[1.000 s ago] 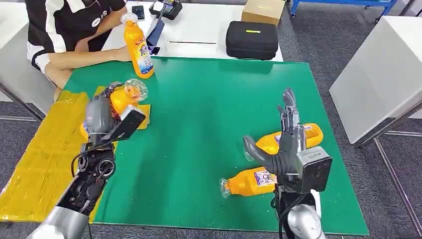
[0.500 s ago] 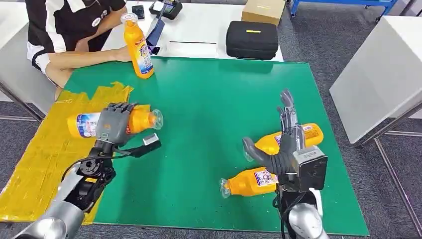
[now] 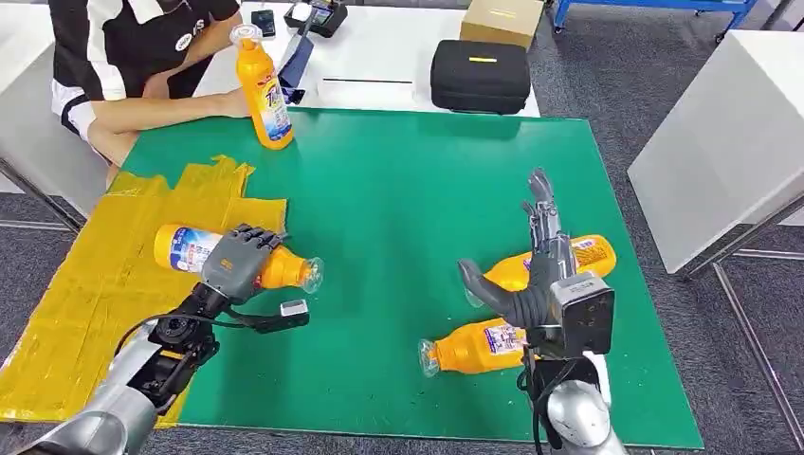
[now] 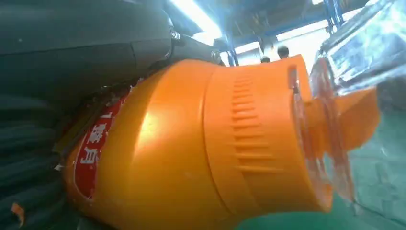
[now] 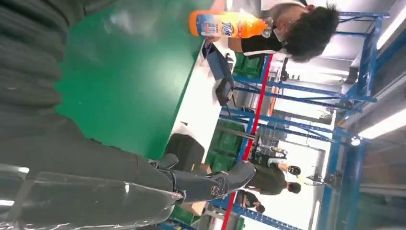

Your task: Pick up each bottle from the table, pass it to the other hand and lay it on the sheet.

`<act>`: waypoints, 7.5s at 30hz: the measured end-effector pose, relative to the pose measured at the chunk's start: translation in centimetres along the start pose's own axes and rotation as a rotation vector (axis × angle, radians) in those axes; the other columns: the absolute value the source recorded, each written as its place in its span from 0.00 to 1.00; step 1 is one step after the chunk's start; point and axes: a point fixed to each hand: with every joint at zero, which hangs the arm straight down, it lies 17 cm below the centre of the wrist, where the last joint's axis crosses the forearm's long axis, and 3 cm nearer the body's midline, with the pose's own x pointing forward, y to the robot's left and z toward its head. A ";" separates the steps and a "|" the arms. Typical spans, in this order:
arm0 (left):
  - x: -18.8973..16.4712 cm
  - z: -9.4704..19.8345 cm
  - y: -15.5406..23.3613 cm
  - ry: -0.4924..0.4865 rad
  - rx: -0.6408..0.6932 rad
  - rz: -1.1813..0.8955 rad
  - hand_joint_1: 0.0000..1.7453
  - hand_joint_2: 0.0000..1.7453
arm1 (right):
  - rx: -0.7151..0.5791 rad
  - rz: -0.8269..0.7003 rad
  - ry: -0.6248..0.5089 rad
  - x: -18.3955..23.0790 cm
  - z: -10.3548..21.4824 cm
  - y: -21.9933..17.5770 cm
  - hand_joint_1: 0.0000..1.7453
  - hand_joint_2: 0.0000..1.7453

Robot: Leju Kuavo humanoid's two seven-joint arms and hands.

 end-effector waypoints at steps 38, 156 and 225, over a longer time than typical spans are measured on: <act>2.7 -1.8 18.0 -0.025 0.550 0.412 0.00 0.00 | -0.013 0.077 0.015 -0.1 -0.2 -0.3 0.00 1.00; 8.3 -1.5 25.8 -0.249 0.676 0.968 0.00 0.00 | 0.807 0.970 0.871 -29.6 6.3 -17.9 0.74 1.00; 6.5 -2.7 22.5 -0.140 0.594 1.041 0.00 0.00 | 0.768 0.924 0.780 -29.9 5.3 -13.5 1.00 1.00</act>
